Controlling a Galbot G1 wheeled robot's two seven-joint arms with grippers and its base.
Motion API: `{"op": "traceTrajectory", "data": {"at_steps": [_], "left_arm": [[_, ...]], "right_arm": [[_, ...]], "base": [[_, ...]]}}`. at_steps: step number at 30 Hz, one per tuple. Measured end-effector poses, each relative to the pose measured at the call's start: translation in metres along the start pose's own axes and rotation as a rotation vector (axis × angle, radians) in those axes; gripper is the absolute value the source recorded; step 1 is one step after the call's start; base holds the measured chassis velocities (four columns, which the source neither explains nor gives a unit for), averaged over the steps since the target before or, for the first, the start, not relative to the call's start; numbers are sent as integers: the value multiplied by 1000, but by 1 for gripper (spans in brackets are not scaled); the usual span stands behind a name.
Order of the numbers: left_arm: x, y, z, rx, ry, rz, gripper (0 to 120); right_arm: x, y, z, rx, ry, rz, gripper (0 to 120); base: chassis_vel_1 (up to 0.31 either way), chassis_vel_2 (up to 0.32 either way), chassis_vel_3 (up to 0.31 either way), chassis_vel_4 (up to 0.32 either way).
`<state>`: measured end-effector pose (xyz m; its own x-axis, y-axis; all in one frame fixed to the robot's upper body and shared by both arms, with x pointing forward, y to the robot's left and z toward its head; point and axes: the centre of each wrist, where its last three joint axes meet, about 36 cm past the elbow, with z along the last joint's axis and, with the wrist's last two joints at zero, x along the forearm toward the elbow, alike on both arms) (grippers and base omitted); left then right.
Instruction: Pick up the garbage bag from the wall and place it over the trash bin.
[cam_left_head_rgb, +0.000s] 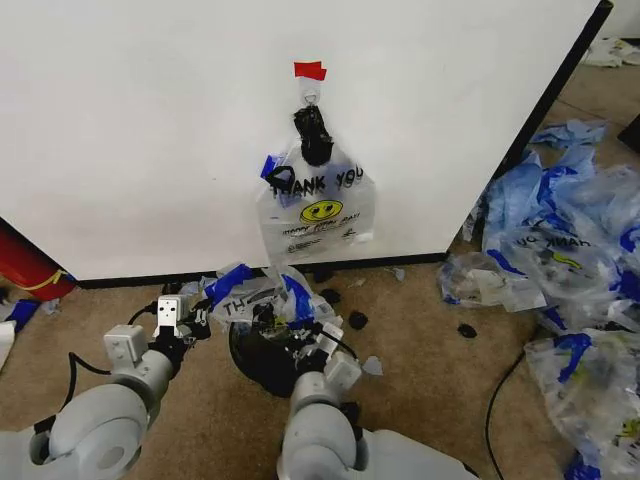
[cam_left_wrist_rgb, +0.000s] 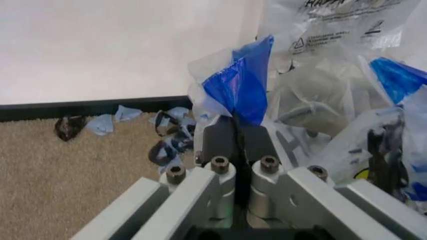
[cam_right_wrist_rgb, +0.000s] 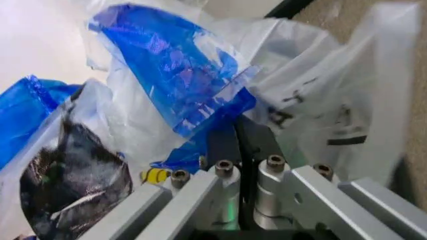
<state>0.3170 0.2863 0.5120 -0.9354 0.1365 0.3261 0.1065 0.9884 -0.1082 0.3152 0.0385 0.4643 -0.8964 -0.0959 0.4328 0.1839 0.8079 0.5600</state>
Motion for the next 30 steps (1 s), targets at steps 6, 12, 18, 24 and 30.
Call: {"op": "traceTrajectory", "data": {"at_steps": [6, 12, 18, 24, 30], "left_arm": [[-1, 2, 3, 1, 5, -7, 0], [-2, 5, 10, -1, 11, -18, 0], [-3, 6, 11, -4, 10, -18, 0], [-4, 7, 11, -4, 8, -21, 0], [-6, 8, 10, -5, 1, -25, 0]], "right_arm": [[-17, 17, 14, 3, 18, 39, 0], [-46, 24, 29, -5, 13, 112, 0], [-59, 23, 45, 13, 9, 127, 0], [-33, 20, 33, 24, 16, 63, 0], [3, 3, 18, 56, 14, -9, 0]], "base": [[0, 0, 0, 0], [0, 0, 0, 0], [0, 0, 0, 0], [0, 0, 0, 0], [0, 0, 0, 0]]}}
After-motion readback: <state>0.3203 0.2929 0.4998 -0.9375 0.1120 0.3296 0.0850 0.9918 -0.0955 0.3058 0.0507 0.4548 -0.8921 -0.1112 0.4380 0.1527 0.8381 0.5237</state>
